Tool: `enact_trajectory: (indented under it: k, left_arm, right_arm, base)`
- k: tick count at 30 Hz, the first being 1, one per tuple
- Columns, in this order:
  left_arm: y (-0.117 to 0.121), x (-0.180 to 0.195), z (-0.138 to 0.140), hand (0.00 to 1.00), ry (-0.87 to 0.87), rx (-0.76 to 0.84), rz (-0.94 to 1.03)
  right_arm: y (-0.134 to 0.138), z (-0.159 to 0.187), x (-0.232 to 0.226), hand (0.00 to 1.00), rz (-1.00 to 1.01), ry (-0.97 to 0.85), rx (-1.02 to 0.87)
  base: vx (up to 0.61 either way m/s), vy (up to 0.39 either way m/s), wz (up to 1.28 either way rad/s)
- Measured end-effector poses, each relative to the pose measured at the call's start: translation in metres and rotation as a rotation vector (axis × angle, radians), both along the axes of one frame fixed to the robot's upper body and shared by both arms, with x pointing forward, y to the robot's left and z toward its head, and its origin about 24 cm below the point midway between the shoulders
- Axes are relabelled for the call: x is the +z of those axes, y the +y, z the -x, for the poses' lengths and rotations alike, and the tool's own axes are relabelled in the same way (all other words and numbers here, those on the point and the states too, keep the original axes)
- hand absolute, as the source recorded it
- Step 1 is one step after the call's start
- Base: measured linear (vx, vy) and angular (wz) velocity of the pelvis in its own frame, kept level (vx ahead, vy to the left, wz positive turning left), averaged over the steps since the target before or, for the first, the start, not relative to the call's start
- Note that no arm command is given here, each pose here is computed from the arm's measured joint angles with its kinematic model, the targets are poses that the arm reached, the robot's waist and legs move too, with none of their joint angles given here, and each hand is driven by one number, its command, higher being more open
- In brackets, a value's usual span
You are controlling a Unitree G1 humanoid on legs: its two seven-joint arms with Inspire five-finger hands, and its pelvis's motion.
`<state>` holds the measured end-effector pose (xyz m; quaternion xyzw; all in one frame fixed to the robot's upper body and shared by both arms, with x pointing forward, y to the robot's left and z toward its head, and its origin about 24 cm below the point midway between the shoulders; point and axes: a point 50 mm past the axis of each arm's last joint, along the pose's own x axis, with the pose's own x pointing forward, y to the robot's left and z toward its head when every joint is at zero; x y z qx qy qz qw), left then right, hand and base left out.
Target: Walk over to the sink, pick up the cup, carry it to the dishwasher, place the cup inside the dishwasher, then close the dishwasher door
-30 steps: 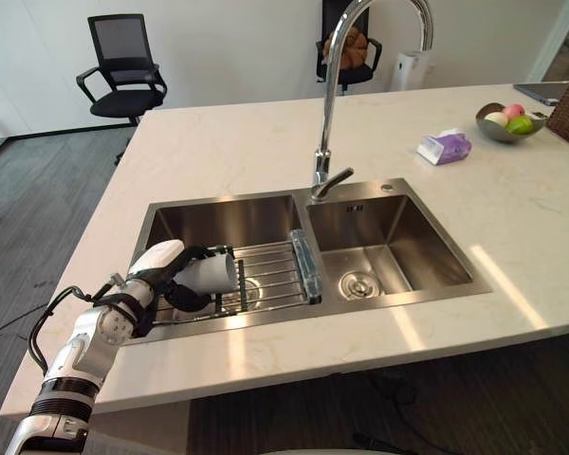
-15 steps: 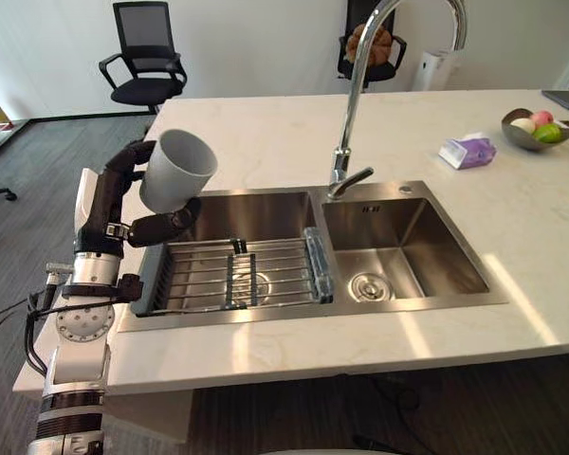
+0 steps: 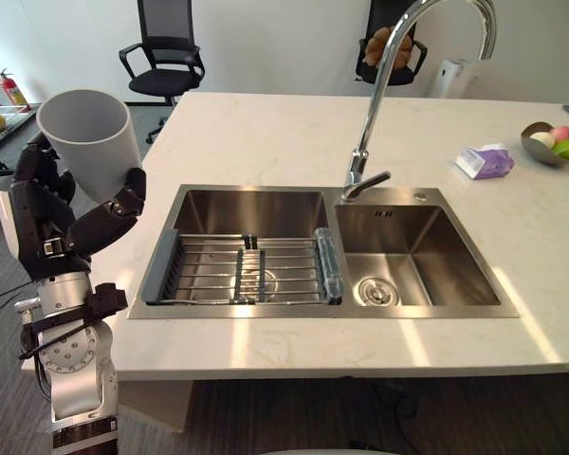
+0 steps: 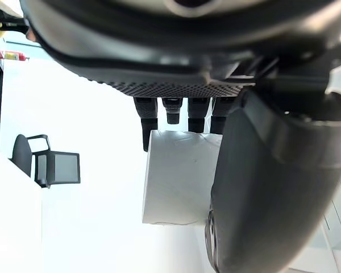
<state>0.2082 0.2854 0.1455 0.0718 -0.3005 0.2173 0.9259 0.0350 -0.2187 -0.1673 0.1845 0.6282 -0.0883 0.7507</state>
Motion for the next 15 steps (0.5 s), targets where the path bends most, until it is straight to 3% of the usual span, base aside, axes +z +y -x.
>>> enact_trajectory:
  k: [9, 11, 15]
  left_arm:
    - [0.002, -0.047, 0.045, 0.00, 0.154, 0.174, 0.149]
    - [-0.001, -0.050, 0.052, 0.00, 0.139, 0.198, 0.181]
    - [-0.009, -0.039, 0.051, 0.00, 0.056, 0.157, 0.162]
  right_arm:
    - [-0.012, -0.005, 0.003, 1.00, -0.014, 0.074, 0.091]
    - [-0.015, -0.003, 0.003, 1.00, -0.021, 0.097, 0.056]
    - [-0.045, -0.015, 0.014, 1.00, 0.044, 0.094, 0.045]
  base:
    - [-0.09, -0.044, 0.94]
    - [-0.07, 0.043, 1.71]
    - [0.01, 0.163, 1.35]
